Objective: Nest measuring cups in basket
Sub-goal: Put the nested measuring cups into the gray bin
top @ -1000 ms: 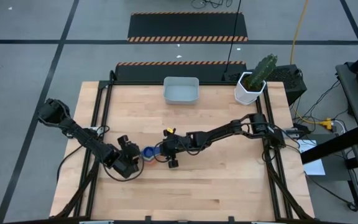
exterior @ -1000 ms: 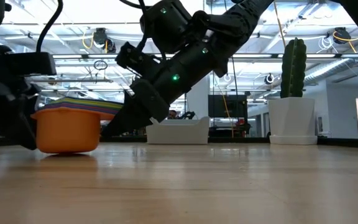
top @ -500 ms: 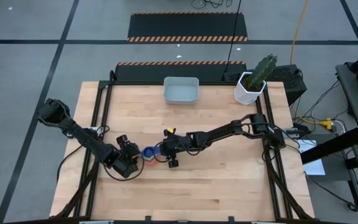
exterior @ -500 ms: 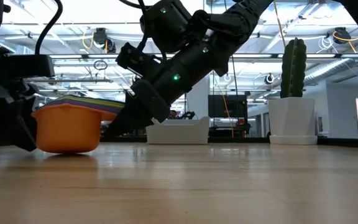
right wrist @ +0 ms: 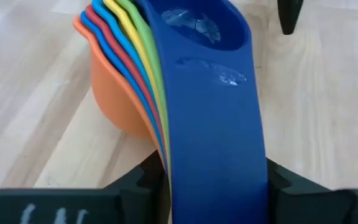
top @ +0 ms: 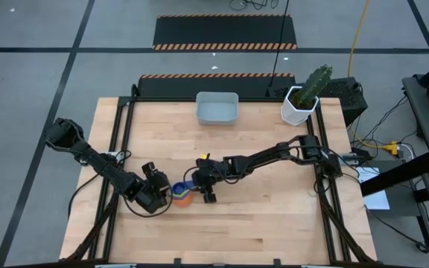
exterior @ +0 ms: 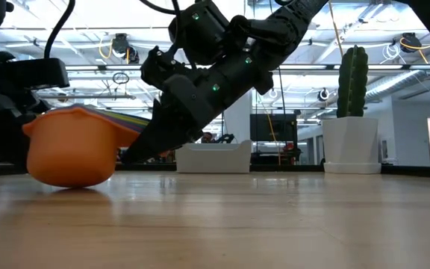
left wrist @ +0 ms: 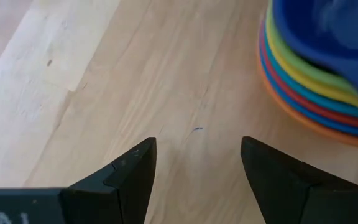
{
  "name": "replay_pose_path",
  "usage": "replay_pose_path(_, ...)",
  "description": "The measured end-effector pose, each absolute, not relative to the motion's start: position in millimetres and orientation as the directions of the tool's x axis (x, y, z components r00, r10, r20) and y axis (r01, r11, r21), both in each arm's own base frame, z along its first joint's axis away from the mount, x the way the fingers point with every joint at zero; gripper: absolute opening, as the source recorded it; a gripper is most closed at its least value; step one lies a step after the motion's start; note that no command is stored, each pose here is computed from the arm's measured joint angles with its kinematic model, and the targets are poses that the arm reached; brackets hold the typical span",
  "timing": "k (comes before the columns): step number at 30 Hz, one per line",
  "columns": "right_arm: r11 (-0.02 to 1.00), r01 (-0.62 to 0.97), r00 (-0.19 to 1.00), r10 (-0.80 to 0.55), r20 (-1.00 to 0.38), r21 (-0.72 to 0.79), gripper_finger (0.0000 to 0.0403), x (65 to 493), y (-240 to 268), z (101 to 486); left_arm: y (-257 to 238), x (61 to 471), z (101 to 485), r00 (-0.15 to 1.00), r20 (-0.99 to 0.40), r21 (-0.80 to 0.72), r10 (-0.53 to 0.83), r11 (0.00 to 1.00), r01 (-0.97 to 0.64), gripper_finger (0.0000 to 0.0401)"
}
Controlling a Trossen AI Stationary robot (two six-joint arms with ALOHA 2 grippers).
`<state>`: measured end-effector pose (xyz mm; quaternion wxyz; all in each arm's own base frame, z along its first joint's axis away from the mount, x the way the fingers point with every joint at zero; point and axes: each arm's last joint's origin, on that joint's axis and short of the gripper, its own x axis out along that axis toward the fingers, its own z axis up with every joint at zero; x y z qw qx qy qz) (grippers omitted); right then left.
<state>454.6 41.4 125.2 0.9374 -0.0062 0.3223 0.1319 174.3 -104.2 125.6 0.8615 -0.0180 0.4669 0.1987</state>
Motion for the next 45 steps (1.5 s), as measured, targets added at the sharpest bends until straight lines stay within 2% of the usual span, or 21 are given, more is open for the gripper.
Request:
replay_pose_path(11, 0.977, -0.214, 0.769, 0.177, -0.615, 0.013, 0.0134, 454.5, 42.9, 124.7, -103.9, 174.9, 126.1, 0.497, -0.798, 0.161, 0.341, 0.915, -0.369, 0.0237)
replay_pose_path(19, 0.977, -0.212, 0.769, 0.177, -0.615, 0.017, 0.0205, 454.5, 42.9, 124.9, -103.7, 174.9, 126.1, 0.498, -0.796, 0.163, 0.345, 0.914, -0.371, 0.0237)
replay_pose_path(23, 0.964, -0.259, 0.757, 0.238, -0.609, 0.056, 0.022, 454.2, 44.5, 125.1, -103.7, 174.8, 126.1, 0.498, -0.795, 0.165, 0.346, 0.914, -0.371, 0.0237)
replay_pose_path(28, 0.953, -0.292, 0.751, 0.28, -0.598, 0.08, 0.0207, 454.3, 45.9, 125.8, -103.5, 174.9, 126.2, 0.501, -0.79, 0.17, 0.353, 0.912, -0.374, 0.0237)
replay_pose_path(37, 0.954, -0.292, 0.764, 0.279, -0.581, 0.074, 0.013, 455.6, 45.8, 127.5, -103.3, 174.8, 126.3, 0.501, -0.788, 0.175, 0.357, 0.911, -0.375, 0.0237)
replay_pose_path(40, 0.954, -0.291, 0.765, 0.279, -0.581, 0.074, 0.0127, 455.6, 45.8, 127.5, -103.2, 174.6, 126.1, 0.5, -0.788, 0.176, 0.358, 0.911, -0.374, 0.0237)
replay_pose_path(45, 0.954, -0.291, 0.77, 0.278, -0.575, 0.072, 0.0148, 456.1, 45.8, 128.1, -102.1, 173.3, 125.8, 0.489, -0.791, 0.192, 0.368, 0.908, -0.373, 0.0237)
